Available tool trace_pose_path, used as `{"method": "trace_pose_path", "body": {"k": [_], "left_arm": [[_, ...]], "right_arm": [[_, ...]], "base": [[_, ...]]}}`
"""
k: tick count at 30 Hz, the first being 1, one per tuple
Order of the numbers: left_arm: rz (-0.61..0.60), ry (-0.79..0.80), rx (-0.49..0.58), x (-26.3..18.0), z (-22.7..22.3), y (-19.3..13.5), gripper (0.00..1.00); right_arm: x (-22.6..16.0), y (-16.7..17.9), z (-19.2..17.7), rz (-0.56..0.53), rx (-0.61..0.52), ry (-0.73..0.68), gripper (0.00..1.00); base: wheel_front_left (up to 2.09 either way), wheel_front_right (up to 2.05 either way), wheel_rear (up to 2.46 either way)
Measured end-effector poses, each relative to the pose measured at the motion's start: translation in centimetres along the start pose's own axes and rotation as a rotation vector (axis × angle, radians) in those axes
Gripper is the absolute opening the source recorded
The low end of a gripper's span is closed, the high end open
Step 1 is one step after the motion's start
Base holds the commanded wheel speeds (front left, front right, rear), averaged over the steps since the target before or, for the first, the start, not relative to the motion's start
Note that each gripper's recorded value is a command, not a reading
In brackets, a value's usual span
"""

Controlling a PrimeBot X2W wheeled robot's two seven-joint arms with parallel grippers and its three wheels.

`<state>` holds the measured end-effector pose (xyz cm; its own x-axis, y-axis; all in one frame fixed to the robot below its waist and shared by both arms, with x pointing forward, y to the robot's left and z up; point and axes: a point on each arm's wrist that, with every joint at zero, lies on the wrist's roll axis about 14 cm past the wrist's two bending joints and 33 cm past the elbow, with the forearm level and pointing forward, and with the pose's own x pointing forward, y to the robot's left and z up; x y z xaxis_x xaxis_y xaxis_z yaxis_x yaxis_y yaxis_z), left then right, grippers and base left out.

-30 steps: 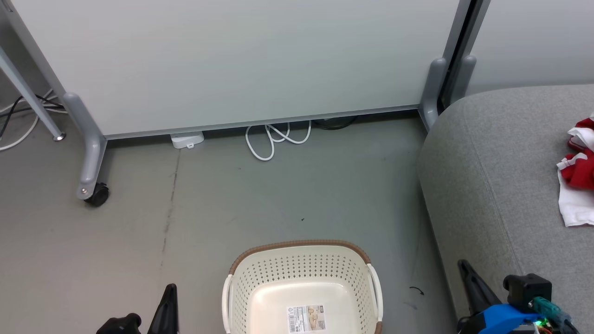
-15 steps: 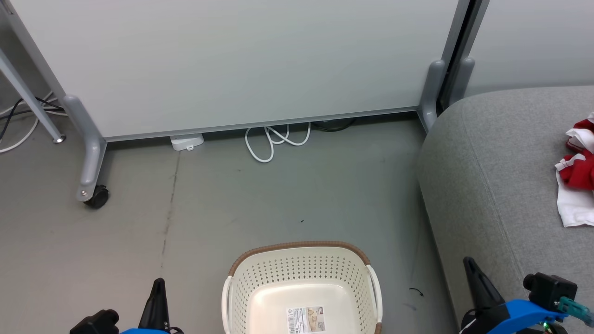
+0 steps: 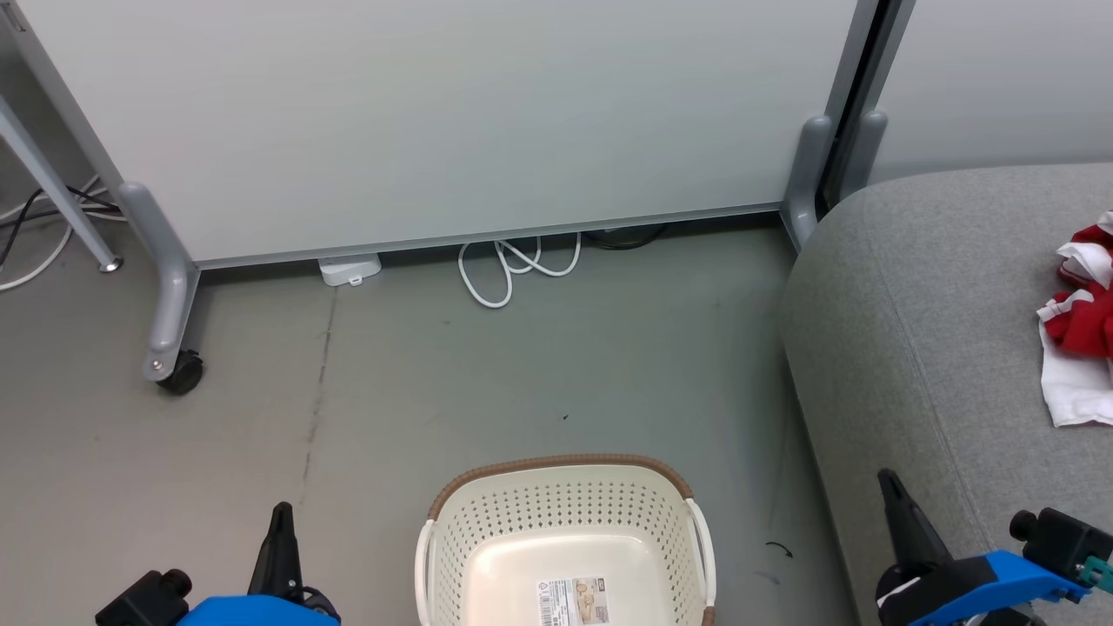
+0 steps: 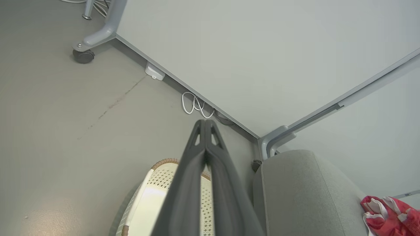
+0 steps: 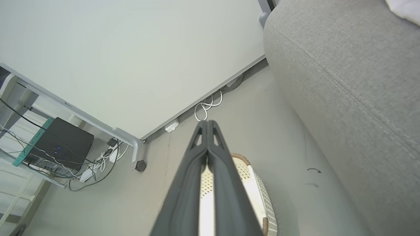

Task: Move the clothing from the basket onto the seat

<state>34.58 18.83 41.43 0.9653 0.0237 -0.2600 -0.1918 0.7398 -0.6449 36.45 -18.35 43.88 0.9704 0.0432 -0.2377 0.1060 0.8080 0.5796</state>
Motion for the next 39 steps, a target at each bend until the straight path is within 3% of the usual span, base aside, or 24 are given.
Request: {"method": "trace_pose_path", "body": {"k": [39], "left_arm": [[-0.070, -0.052, -0.429, 1.3, 3.6, -2.2, 0.00]], "right_arm": [[0.6, 1.3, 3.0, 0.066, 0.478, -0.081, 0.00]], "base": [[0.00, 0.00, 0.00]]}}
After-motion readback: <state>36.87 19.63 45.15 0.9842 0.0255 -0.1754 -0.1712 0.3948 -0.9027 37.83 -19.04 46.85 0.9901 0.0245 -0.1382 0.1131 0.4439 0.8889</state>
